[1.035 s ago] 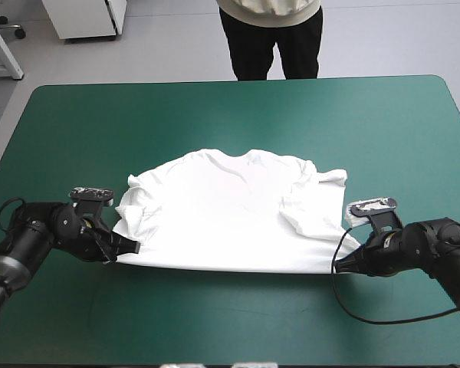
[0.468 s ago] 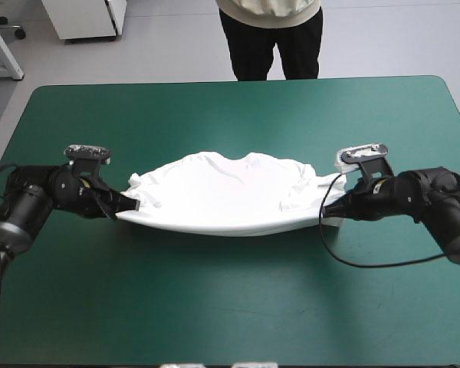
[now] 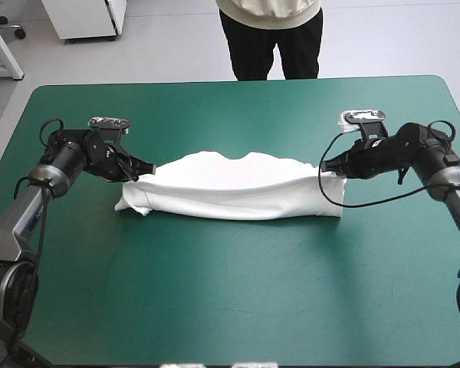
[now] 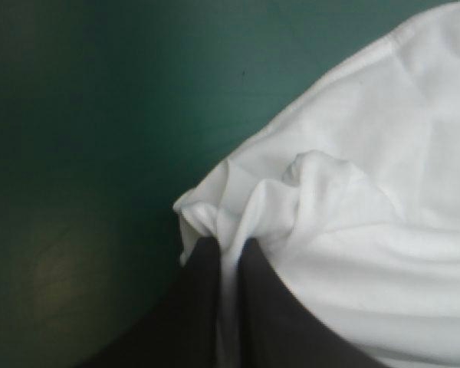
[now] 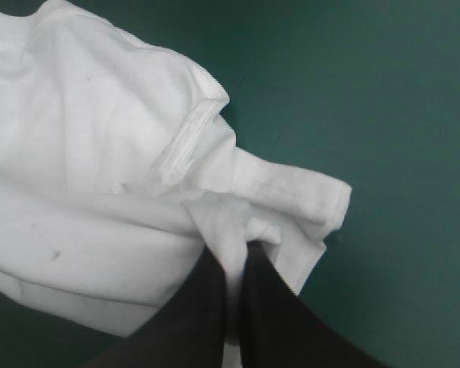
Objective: Fold the cloth
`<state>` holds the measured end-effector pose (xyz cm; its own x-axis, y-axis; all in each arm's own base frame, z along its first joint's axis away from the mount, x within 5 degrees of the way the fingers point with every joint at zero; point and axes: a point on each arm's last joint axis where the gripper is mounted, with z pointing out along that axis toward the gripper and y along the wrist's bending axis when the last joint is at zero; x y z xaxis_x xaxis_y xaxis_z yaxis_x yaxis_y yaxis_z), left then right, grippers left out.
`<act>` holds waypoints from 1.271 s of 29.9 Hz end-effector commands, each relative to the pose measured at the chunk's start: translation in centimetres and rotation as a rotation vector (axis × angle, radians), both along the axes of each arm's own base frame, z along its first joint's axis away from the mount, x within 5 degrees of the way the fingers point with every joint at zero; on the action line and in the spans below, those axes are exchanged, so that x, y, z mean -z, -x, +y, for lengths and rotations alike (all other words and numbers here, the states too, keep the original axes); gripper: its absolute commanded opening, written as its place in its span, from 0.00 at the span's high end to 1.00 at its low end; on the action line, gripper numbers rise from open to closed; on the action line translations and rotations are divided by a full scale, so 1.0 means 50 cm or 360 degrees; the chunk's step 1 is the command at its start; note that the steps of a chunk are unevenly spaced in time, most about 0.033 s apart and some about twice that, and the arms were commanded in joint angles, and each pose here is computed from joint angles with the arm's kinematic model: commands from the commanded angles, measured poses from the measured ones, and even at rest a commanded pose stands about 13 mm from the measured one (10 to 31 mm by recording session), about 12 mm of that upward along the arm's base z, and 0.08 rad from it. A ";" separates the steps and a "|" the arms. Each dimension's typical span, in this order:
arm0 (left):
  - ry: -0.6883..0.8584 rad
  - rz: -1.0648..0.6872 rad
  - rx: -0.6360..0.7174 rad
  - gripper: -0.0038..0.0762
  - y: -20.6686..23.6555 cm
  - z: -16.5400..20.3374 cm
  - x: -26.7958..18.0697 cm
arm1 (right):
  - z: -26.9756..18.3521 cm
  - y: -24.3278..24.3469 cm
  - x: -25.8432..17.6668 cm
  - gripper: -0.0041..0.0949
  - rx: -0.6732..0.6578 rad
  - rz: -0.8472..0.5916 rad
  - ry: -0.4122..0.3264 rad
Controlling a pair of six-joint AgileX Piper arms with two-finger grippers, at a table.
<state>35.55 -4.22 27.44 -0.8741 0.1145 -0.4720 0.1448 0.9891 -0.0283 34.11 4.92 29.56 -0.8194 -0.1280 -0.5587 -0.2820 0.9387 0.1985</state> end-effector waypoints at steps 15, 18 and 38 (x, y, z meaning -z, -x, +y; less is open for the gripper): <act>0.0059 -0.0314 -0.0064 0.88 -0.062 -0.005 -0.003 | -0.030 -0.080 0.012 0.62 0.0073 -0.0099 -0.0009; 0.0034 -0.0308 -0.0042 0.63 -0.063 -0.004 -0.013 | -0.031 -0.083 0.001 0.47 0.0084 -0.0126 -0.0006; 0.0230 -0.0423 0.0519 0.75 0.008 -0.198 -0.163 | -0.130 0.139 -0.264 0.67 0.0324 -0.0435 0.0145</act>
